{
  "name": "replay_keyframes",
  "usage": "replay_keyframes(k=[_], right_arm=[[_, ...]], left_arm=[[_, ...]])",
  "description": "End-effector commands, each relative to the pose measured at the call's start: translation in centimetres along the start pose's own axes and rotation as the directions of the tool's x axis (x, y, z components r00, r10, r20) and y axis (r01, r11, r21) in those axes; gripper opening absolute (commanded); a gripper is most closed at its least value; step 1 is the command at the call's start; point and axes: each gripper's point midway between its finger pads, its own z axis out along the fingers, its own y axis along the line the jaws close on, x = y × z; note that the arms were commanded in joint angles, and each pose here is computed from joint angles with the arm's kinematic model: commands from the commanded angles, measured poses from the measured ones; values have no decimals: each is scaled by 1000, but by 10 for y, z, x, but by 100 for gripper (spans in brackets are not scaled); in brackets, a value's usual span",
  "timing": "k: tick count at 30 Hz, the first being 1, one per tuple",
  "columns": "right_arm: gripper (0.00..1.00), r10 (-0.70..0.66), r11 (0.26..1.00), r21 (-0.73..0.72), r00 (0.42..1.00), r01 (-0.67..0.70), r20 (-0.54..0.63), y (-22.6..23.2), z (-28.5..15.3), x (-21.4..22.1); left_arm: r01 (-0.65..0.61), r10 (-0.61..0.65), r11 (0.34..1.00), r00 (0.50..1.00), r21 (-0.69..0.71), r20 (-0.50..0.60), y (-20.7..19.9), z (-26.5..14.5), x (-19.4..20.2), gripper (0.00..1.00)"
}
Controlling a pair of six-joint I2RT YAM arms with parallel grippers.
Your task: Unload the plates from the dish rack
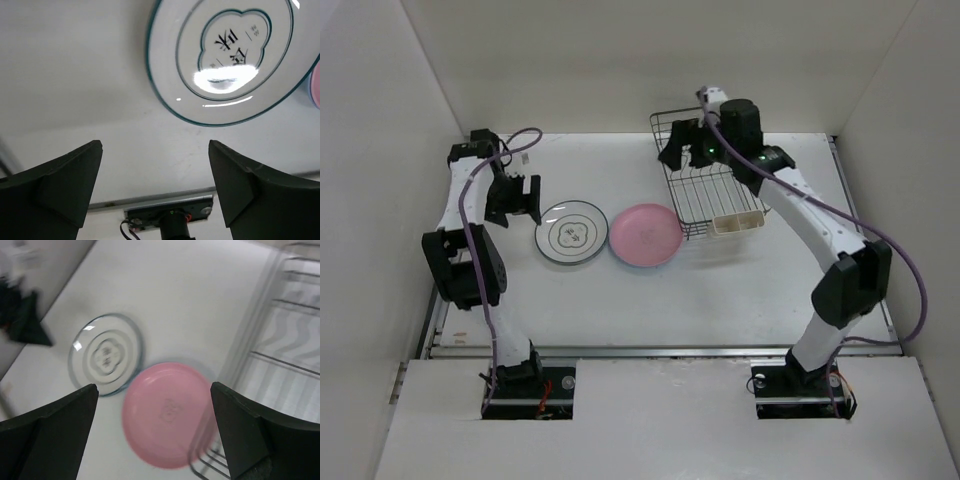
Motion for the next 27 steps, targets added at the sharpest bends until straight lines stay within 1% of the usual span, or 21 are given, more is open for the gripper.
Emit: replay_keyframes(k=[1, 2, 3, 4, 5, 6, 7, 8, 9, 10, 11, 12, 13, 14, 15, 16, 17, 18, 23, 24, 27], right_arm=[[100, 2, 881, 458, 968, -121, 253, -77, -82, -62], [100, 16, 826, 535, 955, -180, 297, -93, -102, -65], [100, 11, 760, 607, 938, -233, 346, -109, -123, -68], [100, -22, 581, 749, 914, -319, 406, -147, -162, -62], [100, -59, 485, 780, 876, -394, 479, -152, -202, -68], [100, -83, 378, 794, 837, -476, 541, -162, -229, -64], [100, -177, 166, 816, 797, -554, 577, -176, -278, -56], [100, -228, 48, 794, 767, -606, 599, -180, -312, -41], [100, -277, -23, 737, 713, -675, 644, -179, -332, -33], [100, -327, -100, 701, 689, -706, 647, -180, -355, -24], [100, -373, -193, 681, 695, -707, 615, -181, -376, -10], [100, -387, -188, 660, 672, -728, 632, -173, -389, -9], [100, -384, -191, 660, 674, -727, 631, -175, -394, -3], [100, -375, -172, 662, 670, -729, 641, -173, -395, -2], [100, -368, -140, 656, 654, -741, 661, -169, -399, -3], [100, -352, -126, 678, 672, -724, 652, -168, -397, -2], [100, -339, -97, 680, 667, -726, 663, -167, -395, -4], [100, -311, -64, 705, 686, -706, 658, -168, -387, -2], [100, -298, -83, 730, 716, -678, 631, -168, -388, 4], [100, -285, -99, 751, 742, -653, 607, -171, -385, 9], [100, -293, -104, 745, 736, -659, 610, -168, -391, 4]], left_arm=[[90, -37, 974, 967, -205, 251, 18, -75, -17, 85], [144, -65, 956, 953, -255, 294, 29, -86, -19, 88], [210, -81, 911, 935, -355, 345, 47, -99, -21, 90], [292, -133, 876, 911, -383, 391, 57, -109, -20, 92], [342, -154, 844, 893, -414, 423, 65, -120, -16, 97], [387, -166, 786, 883, -482, 438, 79, -128, -12, 98], [421, -172, 755, 867, -504, 467, 84, -136, -11, 100], [470, -200, 714, 847, -520, 492, 92, -141, -8, 100], [490, -205, 685, 839, -539, 503, 96, -145, -3, 100], [502, -199, 648, 838, -573, 509, 103, -151, 1, 100], [513, -203, 634, 832, -579, 516, 105, -150, 3, 100], [530, -204, 619, 821, -579, 534, 105, -156, 5, 100], [529, -205, 619, 823, -581, 530, 106, -152, 5, 100], [527, -207, 619, 825, -583, 526, 106, -151, 9, 100], [546, -205, 617, 807, -567, 555, 104, -157, 7, 100], [542, -209, 617, 812, -571, 545, 105, -153, 9, 100], [548, -203, 627, 801, -554, 563, 102, -157, 7, 100], [544, -206, 627, 806, -558, 555, 102, -153, 9, 100], [547, -203, 627, 802, -554, 562, 101, -156, 10, 100], [545, -204, 634, 802, -549, 561, 100, -155, 9, 100], [538, -210, 641, 809, -547, 549, 99, -150, 14, 100]])
